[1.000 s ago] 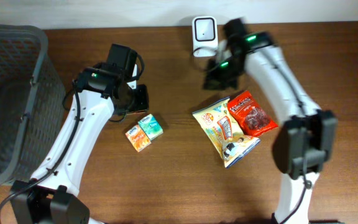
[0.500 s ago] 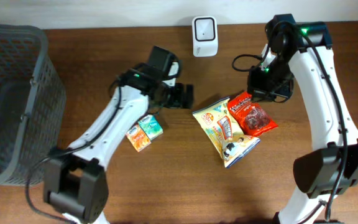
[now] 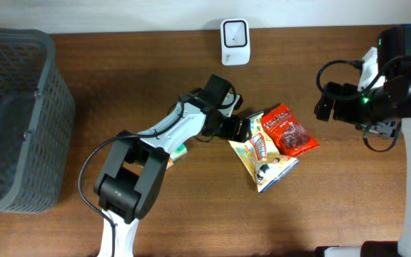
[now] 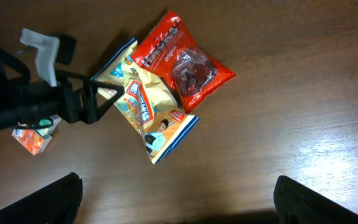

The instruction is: Scan the item barcode

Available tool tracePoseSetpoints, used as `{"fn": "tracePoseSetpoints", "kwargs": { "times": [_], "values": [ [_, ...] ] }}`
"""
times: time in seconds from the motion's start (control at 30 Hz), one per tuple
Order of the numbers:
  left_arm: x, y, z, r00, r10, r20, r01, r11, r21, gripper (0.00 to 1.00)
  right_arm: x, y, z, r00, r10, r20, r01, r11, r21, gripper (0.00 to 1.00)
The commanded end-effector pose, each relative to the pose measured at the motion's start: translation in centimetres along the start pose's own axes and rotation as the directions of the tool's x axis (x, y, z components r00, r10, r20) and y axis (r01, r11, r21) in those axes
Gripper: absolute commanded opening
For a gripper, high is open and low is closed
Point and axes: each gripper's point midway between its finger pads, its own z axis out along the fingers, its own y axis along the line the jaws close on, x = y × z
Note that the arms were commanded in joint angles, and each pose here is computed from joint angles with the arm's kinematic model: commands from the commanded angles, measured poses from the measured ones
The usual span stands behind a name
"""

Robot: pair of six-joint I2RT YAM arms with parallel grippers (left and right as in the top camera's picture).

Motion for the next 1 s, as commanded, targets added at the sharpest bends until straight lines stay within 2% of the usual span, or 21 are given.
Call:
{"fn": "tracePoseSetpoints", "kwargs": {
  "times": [0.0, 0.03, 0.1, 0.17, 0.27, 0.3, 0.43, 0.53, 0.63, 0.7, 0.83, 0.9, 0.97],
  "values": [
    [1.0, 0.5, 1.7, 0.998, -0.051, -0.043, 0.052, 0.999, 0.014, 1.0, 0.2, -0.4, 0.2, 1.0, -0.015, -0.013, 0.015, 1.0, 0.017, 0.99],
    [1.0, 0.4, 1.7, 0.998, -0.049, -0.041, 0.049, 0.999, 0.017, 0.97, 0.2, -0.4, 0.2, 1.0, -0.015, -0.013, 0.015, 1.0, 0.017, 0.99],
    [0.6, 0.2, 1.7, 0.999, -0.042, -0.027, 0.042, 0.999, 0.027, 0.83, 0.2, -0.4, 0.3, 1.0, -0.015, -0.014, 0.016, 1.0, 0.017, 0.99],
    [0.3, 0.0, 1.7, 0.999, -0.035, -0.016, 0.035, 0.999, 0.04, 0.49, 0.2, -0.4, 0.3, 0.999, -0.04, -0.015, 0.04, 0.999, 0.016, 0.99],
    [0.1, 0.3, 1.7, 0.999, -0.035, -0.007, 0.035, 0.999, 0.028, 0.04, 0.5, -0.6, 0.8, 0.999, -0.039, -0.034, 0.04, 0.999, 0.026, 0.99],
    [-0.1, 0.8, 1.6, 0.999, -0.038, 0.002, 0.038, 0.999, 0.006, 0.0, 0.7, -0.7, 1.1, 0.998, -0.038, -0.046, 0.039, 0.999, 0.033, 0.99],
    [-1.2, 3.6, 0.3, 0.995, -0.092, 0.035, 0.092, 0.996, -0.018, 0.0, 1.2, -1.2, 3.7, 0.995, -0.031, -0.096, 0.036, 0.998, 0.048, 0.99],
    [-2.2, 8.3, -2.5, 0.953, -0.294, 0.073, 0.297, 0.954, -0.045, 0.0, 1.4, 0.2, 7.4, 0.991, -0.029, -0.134, 0.023, 0.998, -0.051, 1.0],
    [-2.1, 12.7, -5.1, 0.879, -0.465, 0.103, 0.472, 0.88, -0.058, 0.0, 1.6, 2.9, 11.5, 0.987, -0.039, -0.156, 0.003, 0.973, -0.229, 0.92],
    [-1.1, 14.5, -6.0, 0.85, -0.52, 0.088, 0.526, 0.847, -0.076, 0.0, 1.8, 5.0, 14.3, 0.985, -0.057, -0.161, -0.001, 0.941, -0.337, 0.82],
    [1.0, 14.6, -6.1, 0.826, -0.564, 0.021, 0.562, 0.819, -0.113, 0.0, 2.6, 8.6, 19.4, 0.982, -0.07, -0.176, -0.008, 0.914, -0.407, 0.41],
    [2.1, 13.9, -6.3, 0.817, -0.576, -0.017, 0.569, 0.812, -0.132, 0.0, 2.8, 10.8, 20.3, 0.98, -0.13, -0.151, 0.053, 0.9, -0.432, 0.33],
    [2.6, 13.3, -6.9, 0.813, -0.582, -0.036, 0.572, 0.808, -0.143, 0.0, 2.7, 12.0, 20.6, 0.982, -0.144, -0.124, 0.079, 0.9, -0.428, 0.32]
  ]
}}
